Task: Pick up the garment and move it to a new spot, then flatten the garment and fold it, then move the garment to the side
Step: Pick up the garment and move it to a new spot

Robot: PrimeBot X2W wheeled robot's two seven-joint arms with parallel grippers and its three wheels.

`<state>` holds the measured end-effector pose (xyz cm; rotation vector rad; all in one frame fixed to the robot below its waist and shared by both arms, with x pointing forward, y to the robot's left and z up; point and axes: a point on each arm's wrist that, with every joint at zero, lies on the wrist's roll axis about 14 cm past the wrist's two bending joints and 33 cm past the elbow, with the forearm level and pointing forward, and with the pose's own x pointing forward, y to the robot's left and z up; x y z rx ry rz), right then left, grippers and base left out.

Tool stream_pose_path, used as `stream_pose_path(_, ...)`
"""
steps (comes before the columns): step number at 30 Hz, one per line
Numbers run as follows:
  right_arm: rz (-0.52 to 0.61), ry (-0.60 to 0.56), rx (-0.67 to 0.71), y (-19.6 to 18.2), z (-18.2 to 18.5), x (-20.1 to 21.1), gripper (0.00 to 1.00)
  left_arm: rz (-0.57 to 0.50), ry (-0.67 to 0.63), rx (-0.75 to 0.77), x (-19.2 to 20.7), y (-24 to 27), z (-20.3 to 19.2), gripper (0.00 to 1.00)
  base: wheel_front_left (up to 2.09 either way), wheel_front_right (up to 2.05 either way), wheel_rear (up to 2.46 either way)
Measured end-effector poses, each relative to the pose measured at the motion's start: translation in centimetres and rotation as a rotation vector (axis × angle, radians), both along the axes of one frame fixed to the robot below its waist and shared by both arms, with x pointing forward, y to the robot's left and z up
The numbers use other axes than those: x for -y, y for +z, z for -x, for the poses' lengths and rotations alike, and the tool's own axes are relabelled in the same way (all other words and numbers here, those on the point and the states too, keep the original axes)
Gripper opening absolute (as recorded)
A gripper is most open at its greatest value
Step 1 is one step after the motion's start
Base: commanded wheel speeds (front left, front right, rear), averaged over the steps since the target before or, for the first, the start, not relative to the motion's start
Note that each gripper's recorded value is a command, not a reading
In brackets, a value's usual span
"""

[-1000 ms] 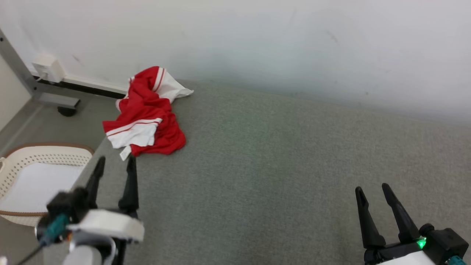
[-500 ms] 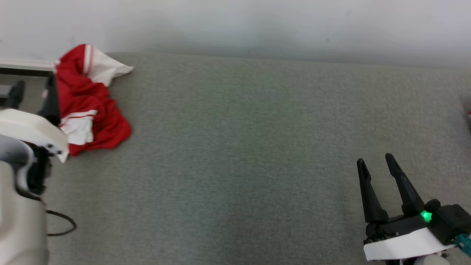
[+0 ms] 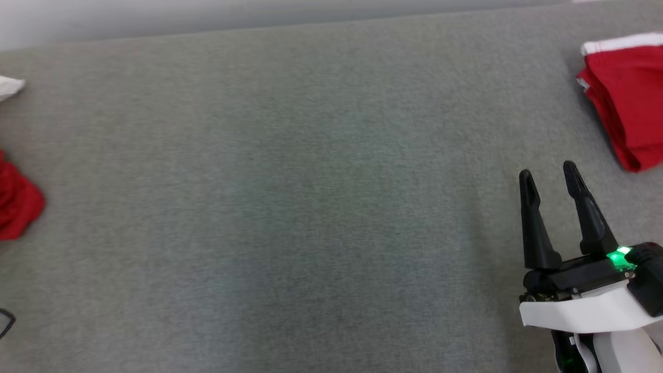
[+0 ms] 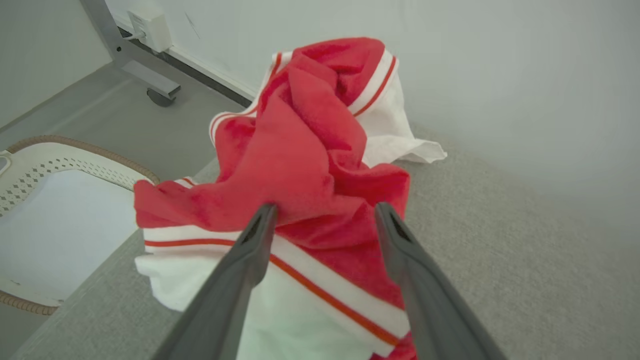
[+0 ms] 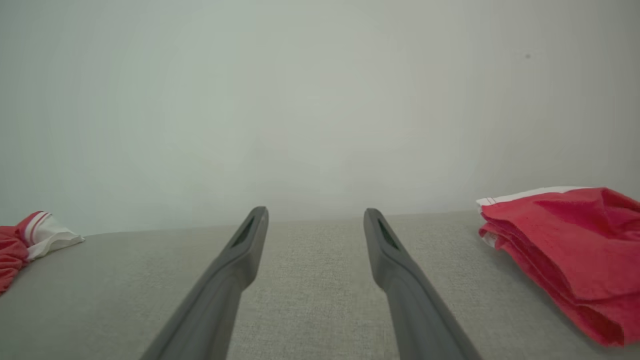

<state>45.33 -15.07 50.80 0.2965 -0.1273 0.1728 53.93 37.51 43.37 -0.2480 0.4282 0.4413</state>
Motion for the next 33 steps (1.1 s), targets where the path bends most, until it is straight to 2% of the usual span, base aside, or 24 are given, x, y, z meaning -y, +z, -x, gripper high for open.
stream_pose_path(6,0.024,-0.076,-0.035,-1.3,0.2,2.7,1.00,0.005,-0.016,-0.235,0.6,-6.7,0.4,1.00,0.00,0.00,0.00)
stream_pose_path(11,0.031,-0.109,-0.060,-2.2,0.3,3.7,1.00,0.007,-0.035,-0.330,0.6,-8.4,-0.2,1.00,0.00,0.00,0.00)
stream_pose_path(12,0.031,-0.112,-0.063,-2.3,0.3,3.8,1.00,0.008,-0.037,-0.334,0.6,-8.4,-0.3,0.96,0.00,0.00,0.00)
stream_pose_path(13,0.032,-0.112,-0.064,-2.3,0.3,3.8,1.00,0.011,-0.041,-0.335,0.7,-8.5,-0.4,0.49,0.00,0.00,0.00)
stream_pose_path(15,0.031,-0.110,-0.062,-2.3,0.2,3.7,1.00,0.018,-0.044,-0.335,0.7,-8.4,-0.4,0.00,0.00,0.00,0.00)
stream_pose_path(24,0.020,-0.093,-0.008,0.0,0.7,3.0,1.00,-0.011,-0.102,-0.241,1.6,-5.0,-0.3,0.00,0.00,0.00,0.00)
stream_pose_path(33,0.008,-0.062,0.073,3.7,3.3,1.9,1.00,-0.158,-0.249,-0.033,3.5,5.1,-1.2,0.00,0.00,0.00,0.00)
